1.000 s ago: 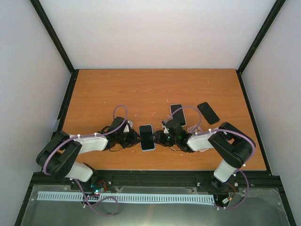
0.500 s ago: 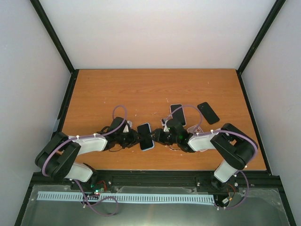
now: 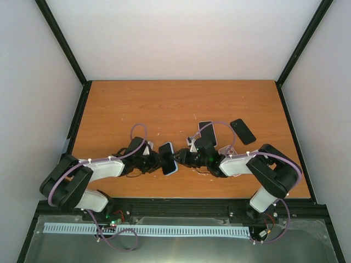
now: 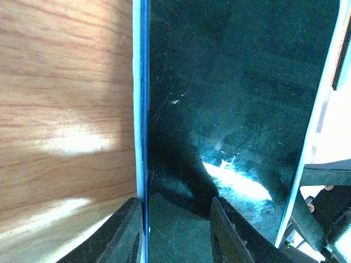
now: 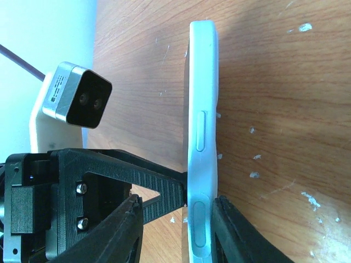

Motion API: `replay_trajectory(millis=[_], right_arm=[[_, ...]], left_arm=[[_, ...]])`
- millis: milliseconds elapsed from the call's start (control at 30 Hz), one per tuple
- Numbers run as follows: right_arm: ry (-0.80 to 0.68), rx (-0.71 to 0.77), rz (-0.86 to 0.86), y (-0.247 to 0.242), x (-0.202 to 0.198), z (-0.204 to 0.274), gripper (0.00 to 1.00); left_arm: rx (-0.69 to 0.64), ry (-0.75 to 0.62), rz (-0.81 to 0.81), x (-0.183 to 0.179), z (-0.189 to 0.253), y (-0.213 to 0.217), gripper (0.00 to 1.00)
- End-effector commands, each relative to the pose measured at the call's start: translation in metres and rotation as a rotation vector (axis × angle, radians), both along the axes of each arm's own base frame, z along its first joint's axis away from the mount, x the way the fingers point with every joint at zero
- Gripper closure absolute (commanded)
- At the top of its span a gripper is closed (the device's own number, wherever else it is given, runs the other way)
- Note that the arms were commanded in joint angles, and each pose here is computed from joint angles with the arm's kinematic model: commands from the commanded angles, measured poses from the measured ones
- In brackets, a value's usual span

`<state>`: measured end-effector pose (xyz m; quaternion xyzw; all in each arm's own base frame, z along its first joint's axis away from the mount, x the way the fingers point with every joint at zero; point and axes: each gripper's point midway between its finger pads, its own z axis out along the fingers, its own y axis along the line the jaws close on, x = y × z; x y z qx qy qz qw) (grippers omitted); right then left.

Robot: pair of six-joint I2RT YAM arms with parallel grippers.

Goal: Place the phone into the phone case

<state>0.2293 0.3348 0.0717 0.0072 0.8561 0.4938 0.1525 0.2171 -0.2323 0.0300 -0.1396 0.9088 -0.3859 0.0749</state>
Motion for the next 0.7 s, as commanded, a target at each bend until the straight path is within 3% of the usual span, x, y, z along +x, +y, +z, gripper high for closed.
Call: replay_trajectory(millis=[0,267,500,567,667], right_arm=[[-0.008,0.078,0.124,0.022,-0.02,0.016,0.66],[0.052,0.074,0.139,0.027,-0.022,0.001,0.7],[0.033,0.021,0.125,0.019,-0.022,-0.006,0.84],[0.019,0.034,0.115,0.017,-0.022,-0.003,0.85],[-0.006,0.093,0.116,0.017,-0.022,0.01,0.88]], left_arm=[[-0.003,0.054,-0.031,-0.018,-0.005,-0.002,0.67],[-0.045,0.058,-0.016,-0.022,-0.002,-0.002,0.68],[-0.044,0.058,-0.016,-0.022,-0.001,-0.002,0.67],[-0.06,0.026,-0.024,-0.02,0.008,-0.003,0.63],[-0.089,-0.036,-0.016,-0.018,0.028,-0.001,0.44]])
